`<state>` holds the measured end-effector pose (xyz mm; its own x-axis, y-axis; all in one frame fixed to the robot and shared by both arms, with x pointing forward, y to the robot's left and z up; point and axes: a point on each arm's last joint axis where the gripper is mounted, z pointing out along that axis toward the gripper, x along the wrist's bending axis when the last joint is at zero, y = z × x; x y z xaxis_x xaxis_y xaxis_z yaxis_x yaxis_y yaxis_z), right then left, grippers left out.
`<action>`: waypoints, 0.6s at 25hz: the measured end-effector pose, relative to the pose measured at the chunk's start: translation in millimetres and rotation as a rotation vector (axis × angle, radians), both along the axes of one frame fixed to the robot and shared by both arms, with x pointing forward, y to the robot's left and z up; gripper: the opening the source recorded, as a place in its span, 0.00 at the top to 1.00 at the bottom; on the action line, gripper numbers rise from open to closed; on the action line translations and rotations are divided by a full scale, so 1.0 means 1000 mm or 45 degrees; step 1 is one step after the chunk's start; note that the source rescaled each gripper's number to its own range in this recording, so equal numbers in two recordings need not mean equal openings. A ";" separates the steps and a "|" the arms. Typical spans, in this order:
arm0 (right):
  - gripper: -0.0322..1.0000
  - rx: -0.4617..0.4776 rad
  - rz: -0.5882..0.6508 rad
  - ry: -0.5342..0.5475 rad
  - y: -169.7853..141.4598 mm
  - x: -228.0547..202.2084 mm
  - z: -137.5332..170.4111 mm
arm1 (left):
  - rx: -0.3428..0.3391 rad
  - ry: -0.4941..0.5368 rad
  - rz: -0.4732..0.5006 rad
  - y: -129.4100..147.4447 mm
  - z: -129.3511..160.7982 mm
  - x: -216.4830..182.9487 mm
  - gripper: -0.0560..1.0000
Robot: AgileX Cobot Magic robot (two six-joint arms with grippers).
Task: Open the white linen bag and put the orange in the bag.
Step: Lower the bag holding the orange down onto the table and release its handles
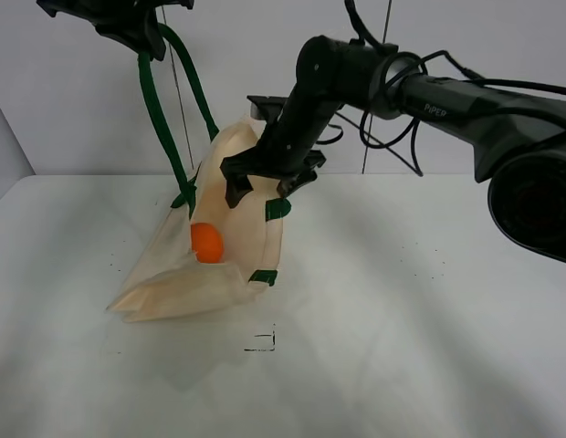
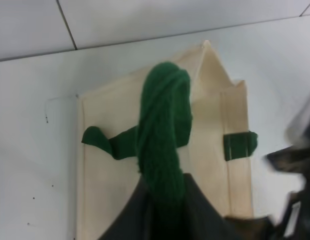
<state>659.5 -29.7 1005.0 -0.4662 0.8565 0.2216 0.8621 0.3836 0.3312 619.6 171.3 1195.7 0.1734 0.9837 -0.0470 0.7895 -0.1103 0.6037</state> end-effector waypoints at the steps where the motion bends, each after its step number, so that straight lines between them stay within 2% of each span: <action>1: 0.00 -0.052 -0.015 -0.007 -0.007 0.003 0.003 | 0.000 0.000 0.000 0.000 0.000 0.000 0.95; 4: 0.00 -0.127 -0.072 -0.016 -0.031 0.014 0.004 | 0.000 0.000 0.000 0.000 0.000 0.000 0.95; 7: 0.00 -0.150 -0.154 -0.015 -0.060 0.028 0.004 | -0.001 0.000 0.001 0.000 0.000 0.000 0.95; 15: 0.00 -0.225 -0.473 -0.025 -0.184 0.068 0.003 | -0.001 0.000 0.001 0.000 0.000 0.000 0.95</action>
<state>727.1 -213.3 1008.5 -0.1206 0.9915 0.0498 0.9468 0.0998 0.3059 619.6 171.3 1195.7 0.1727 0.9838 -0.0475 0.7897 -0.1095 0.6037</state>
